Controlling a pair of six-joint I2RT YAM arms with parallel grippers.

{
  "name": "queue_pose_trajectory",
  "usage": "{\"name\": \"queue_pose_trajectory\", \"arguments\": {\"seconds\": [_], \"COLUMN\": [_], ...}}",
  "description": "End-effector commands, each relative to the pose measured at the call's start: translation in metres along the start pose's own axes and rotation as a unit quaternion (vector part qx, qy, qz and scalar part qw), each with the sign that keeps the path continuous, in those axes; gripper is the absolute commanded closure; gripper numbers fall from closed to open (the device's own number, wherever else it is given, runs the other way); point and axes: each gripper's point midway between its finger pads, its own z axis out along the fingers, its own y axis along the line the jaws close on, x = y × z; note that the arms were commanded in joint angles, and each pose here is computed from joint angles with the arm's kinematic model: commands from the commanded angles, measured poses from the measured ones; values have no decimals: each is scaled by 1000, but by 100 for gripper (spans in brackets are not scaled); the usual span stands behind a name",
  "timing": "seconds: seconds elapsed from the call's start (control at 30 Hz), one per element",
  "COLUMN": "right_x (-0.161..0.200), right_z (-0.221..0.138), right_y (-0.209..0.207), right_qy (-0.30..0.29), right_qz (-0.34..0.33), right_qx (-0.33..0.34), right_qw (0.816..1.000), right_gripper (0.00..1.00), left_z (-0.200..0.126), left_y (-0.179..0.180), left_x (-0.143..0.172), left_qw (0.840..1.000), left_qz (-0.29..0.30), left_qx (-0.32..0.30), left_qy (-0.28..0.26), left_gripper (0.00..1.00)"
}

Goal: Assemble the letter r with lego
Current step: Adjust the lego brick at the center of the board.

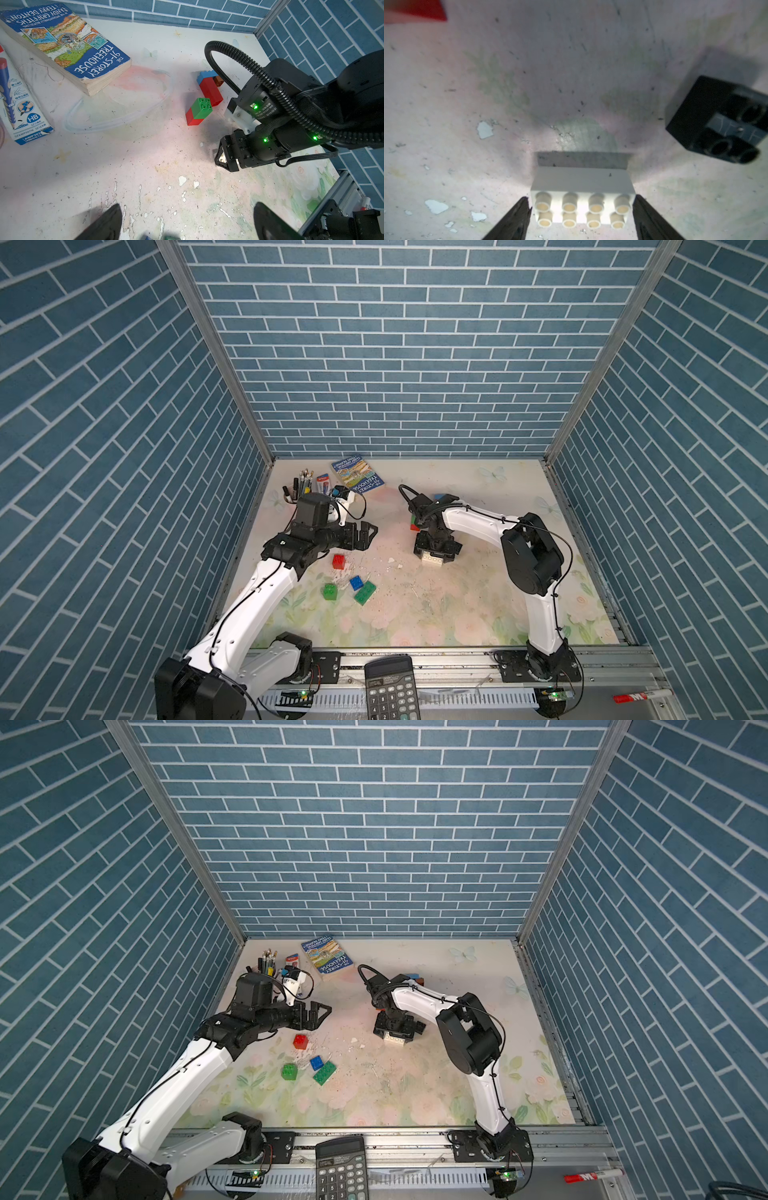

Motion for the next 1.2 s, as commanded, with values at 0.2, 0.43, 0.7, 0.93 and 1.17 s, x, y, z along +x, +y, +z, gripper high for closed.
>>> {"name": "queue_pose_trajectory", "arguments": {"seconds": [0.2,0.43,0.7,0.93,1.17], "right_x": [3,3,-3,-28,-52], "right_z": [12,11,-18,-43,-37], "right_y": [-9,-9,-15,-32,-25], "right_qy": [6,4,-25,-68,-61], "right_qz": [17,16,8,32,38], "right_qx": [20,18,22,10,-27], "right_qw": [1000,1000,999,997,997], "right_gripper": [27,54,72,75,75], "left_z": [-3,-4,-2,3,8], "left_y": [0,0,0,-2,-1], "left_x": [6,4,-1,-14,-25], "left_qw": [1000,1000,1000,1000,1000], "left_qz": [5,8,10,5,7], "left_qx": [-1,-5,-5,3,-1], "left_qy": [8,9,5,-11,-17], "left_gripper": [0,0,0,0,0]}}
